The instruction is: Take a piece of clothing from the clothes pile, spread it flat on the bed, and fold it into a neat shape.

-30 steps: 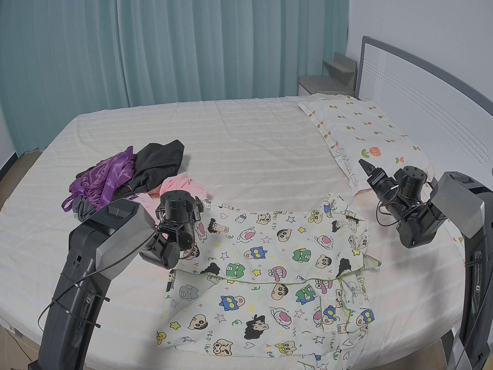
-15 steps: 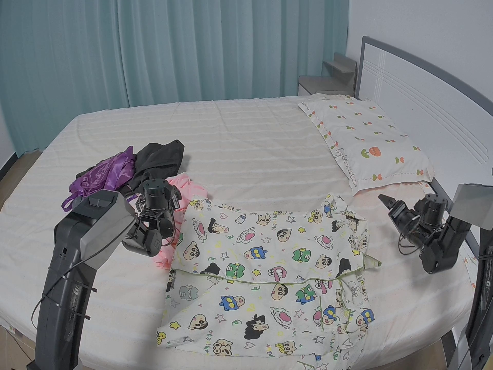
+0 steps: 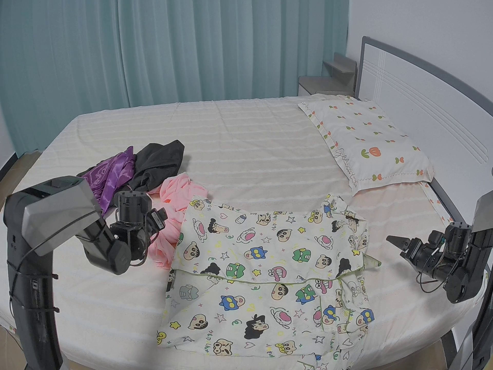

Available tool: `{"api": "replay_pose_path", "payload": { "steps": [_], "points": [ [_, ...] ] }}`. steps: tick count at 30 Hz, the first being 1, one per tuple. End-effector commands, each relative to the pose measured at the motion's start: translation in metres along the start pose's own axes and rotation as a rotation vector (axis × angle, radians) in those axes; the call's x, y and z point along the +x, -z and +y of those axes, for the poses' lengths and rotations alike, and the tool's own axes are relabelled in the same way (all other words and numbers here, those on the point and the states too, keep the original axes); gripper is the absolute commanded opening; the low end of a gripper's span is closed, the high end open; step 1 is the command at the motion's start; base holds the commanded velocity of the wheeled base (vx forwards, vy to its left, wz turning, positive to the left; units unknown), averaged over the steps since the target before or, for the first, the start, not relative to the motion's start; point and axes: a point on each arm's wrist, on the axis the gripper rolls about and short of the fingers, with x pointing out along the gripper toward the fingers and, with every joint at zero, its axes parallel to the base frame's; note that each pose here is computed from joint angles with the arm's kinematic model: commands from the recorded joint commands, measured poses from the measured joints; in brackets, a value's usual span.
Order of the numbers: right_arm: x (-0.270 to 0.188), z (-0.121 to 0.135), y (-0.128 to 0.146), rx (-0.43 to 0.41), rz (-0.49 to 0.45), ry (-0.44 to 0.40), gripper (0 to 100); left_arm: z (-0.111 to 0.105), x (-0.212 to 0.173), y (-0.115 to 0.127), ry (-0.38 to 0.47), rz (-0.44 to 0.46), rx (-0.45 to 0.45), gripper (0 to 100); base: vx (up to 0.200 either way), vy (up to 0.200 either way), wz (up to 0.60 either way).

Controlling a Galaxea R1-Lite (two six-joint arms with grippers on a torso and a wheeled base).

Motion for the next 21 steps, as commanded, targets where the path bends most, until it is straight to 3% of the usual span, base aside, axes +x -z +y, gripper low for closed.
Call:
{"api": "replay_pose_path", "payload": {
  "steps": [1, 4, 10, 15, 21],
  "points": [
    [-0.014, 0.015, 0.022, -0.103, 0.123, -0.085, 100, 0.009, -0.081, -0.004, 0.105, 0.118, -0.16, 100, 0.0, 0.0, 0.0],
    [-0.005, 0.023, 0.035, -0.129, 0.17, -0.098, 100, 0.016, -0.087, 0.009, 0.085, 0.169, -0.211, 100, 0.0, 0.0, 0.0],
    [0.01, 0.035, 0.044, -0.162, 0.158, -0.071, 100, 0.017, -0.09, 0.013, 0.118, 0.189, -0.289, 100, 0.0, 0.0, 0.0],
    [0.011, 0.039, 0.049, -0.163, 0.154, -0.045, 100, 0.018, -0.089, 0.019, 0.126, 0.192, -0.29, 100, 0.0, 0.0, 0.0],
    [0.013, 0.05, 0.053, -0.113, 0.165, -0.071, 100, 0.019, -0.086, 0.026, 0.125, 0.201, -0.281, 100, 0.0, 0.0, 0.0]
  ]
}}
